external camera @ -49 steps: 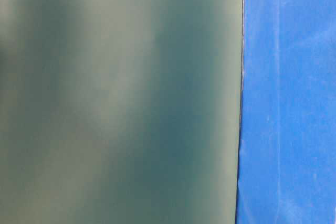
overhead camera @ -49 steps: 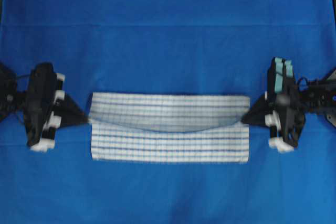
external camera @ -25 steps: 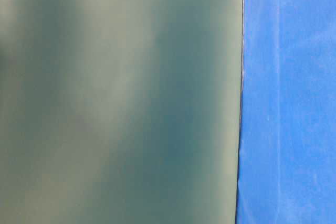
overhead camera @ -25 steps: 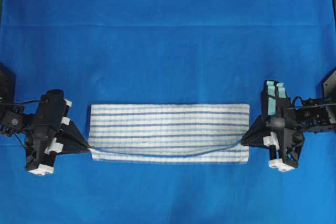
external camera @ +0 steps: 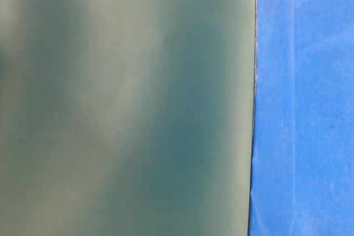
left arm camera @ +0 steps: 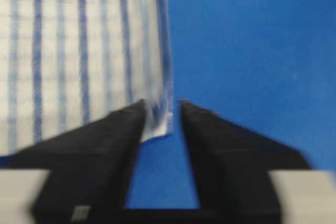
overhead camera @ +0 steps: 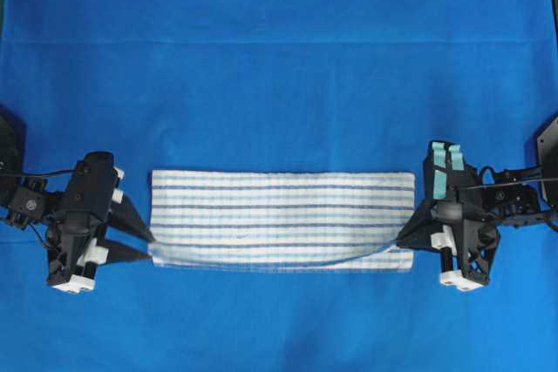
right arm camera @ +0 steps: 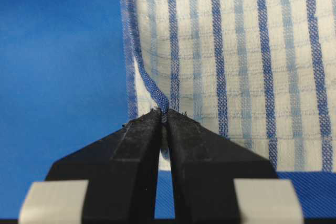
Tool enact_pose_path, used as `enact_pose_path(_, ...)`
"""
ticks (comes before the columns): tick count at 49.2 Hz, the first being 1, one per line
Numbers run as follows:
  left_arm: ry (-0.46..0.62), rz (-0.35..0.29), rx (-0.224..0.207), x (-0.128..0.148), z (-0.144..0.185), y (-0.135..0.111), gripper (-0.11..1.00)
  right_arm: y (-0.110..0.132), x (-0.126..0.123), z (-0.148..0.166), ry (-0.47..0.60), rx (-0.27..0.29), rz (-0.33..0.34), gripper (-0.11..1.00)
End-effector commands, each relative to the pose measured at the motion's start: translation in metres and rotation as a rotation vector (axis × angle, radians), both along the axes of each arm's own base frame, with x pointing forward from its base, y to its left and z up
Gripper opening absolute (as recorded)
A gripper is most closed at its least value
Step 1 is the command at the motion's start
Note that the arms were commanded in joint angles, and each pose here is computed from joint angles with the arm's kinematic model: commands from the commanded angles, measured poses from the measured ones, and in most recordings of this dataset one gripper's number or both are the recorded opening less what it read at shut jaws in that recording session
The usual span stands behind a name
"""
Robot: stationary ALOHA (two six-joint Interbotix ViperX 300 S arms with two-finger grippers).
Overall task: Fold the blue towel.
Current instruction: 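Pull both held corners down toward the bottom edge, folding towel in half, then open both grippers and lift away from the folded towel, then grasp the folded towel's left and right ends with both grippers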
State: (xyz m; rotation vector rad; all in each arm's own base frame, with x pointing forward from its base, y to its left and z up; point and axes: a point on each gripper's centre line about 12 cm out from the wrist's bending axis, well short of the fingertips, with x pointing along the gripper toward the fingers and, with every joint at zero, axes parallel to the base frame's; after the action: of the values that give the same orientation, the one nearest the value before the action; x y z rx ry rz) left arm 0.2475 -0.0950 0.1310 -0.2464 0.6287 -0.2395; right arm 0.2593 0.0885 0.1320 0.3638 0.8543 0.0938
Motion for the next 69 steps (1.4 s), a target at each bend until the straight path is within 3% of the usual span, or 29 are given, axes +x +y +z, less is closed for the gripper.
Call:
enact_pose_path(1, -0.029, 0.004, -0.014, 0.005, 0.008, -0.001, 0.42, 0.005, 0.008, 0.011, -0.027, 0.019, 0.003, 0.07)
enact_pose_path(3, -0.034, 0.004, -0.014, 0.005, 0.01, -0.001, 0.53, 0.006, 0.009, 0.013, -0.024, 0.023, 0.005, 0.15)
enact_pose_path(7, -0.055, 0.006, -0.019, 0.005, 0.016, 0.0, 0.7, 0.007, 0.011, 0.018, -0.037, 0.019, 0.022, 0.4)
enact_pose_path(11, -0.07, 0.016, -0.018, 0.005, 0.023, 0.004, 0.73, 0.006, 0.01, 0.025, -0.063, 0.011, 0.034, 0.62)
enact_pose_path(14, -0.073, 0.033, -0.015, 0.004, 0.028, 0.01, 0.73, 0.002, 0.009, 0.032, -0.091, 0.007, 0.033, 0.7)
enact_pose_path(21, -0.108, 0.07, 0.001, 0.001, 0.043, 0.025, 0.73, -0.014, 0.001, 0.047, -0.162, -0.009, 0.01, 0.64)
enact_pose_path(31, -0.167, 0.128, 0.077, -0.008, 0.048, 0.054, 0.73, -0.048, -0.012, 0.051, -0.216, -0.049, -0.078, 0.65)
enact_pose_path(43, -0.118, 0.195, 0.104, -0.002, 0.03, 0.072, 0.73, -0.075, -0.016, 0.018, -0.096, -0.086, -0.169, 0.64)
enact_pose_path(54, -0.058, 0.194, 0.118, 0.011, -0.002, 0.071, 0.73, -0.077, -0.008, -0.012, 0.019, -0.106, -0.175, 0.64)
enact_pose_path(69, 0.065, 0.215, 0.139, 0.014, -0.041, 0.078, 0.73, -0.079, -0.005, -0.037, 0.083, -0.124, -0.189, 0.64)
